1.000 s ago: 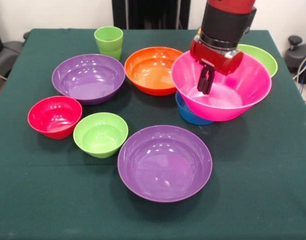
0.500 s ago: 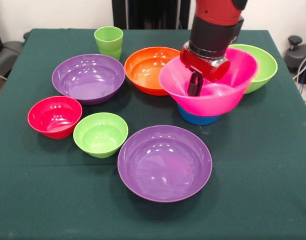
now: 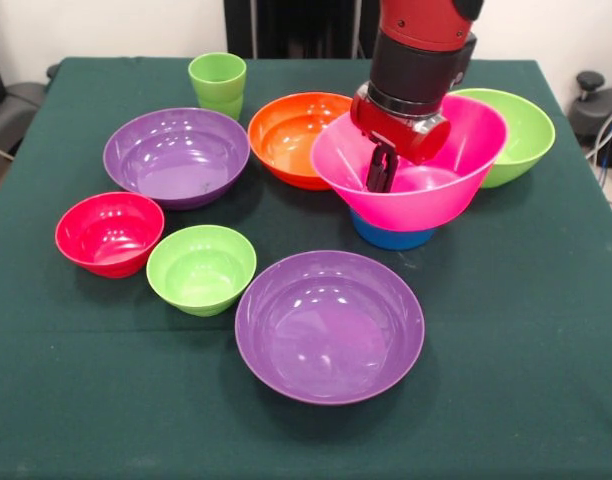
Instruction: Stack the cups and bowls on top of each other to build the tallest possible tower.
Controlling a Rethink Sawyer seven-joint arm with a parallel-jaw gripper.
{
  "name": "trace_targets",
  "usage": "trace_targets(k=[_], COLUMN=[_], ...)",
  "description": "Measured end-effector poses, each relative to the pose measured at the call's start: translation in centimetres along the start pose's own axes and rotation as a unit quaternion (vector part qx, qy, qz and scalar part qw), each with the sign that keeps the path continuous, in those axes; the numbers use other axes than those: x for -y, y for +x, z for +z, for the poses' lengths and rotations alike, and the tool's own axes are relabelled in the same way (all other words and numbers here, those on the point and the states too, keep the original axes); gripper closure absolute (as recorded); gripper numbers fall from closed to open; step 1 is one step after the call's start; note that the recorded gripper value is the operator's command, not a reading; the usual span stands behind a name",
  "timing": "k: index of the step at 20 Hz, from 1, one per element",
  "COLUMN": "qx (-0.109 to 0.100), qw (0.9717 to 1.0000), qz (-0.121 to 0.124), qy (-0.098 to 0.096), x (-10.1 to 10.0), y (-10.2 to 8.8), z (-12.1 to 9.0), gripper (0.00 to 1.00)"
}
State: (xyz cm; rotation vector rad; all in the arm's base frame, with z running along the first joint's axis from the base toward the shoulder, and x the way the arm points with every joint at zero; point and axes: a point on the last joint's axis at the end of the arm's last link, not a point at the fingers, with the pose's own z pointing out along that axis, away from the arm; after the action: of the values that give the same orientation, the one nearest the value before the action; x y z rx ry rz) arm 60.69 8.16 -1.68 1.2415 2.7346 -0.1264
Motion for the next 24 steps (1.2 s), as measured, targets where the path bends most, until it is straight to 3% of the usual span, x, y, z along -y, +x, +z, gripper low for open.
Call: trace_targets(k=[15, 24], qx=[0.003, 0.001], qw=[1.0000, 0.9997], qz=[-0.005, -0.007], qy=[0.001, 0.022], x=[0.3, 4.3], y=[0.3, 1.5], z=[-0.9, -4.3], gripper=[1.00, 1.00])
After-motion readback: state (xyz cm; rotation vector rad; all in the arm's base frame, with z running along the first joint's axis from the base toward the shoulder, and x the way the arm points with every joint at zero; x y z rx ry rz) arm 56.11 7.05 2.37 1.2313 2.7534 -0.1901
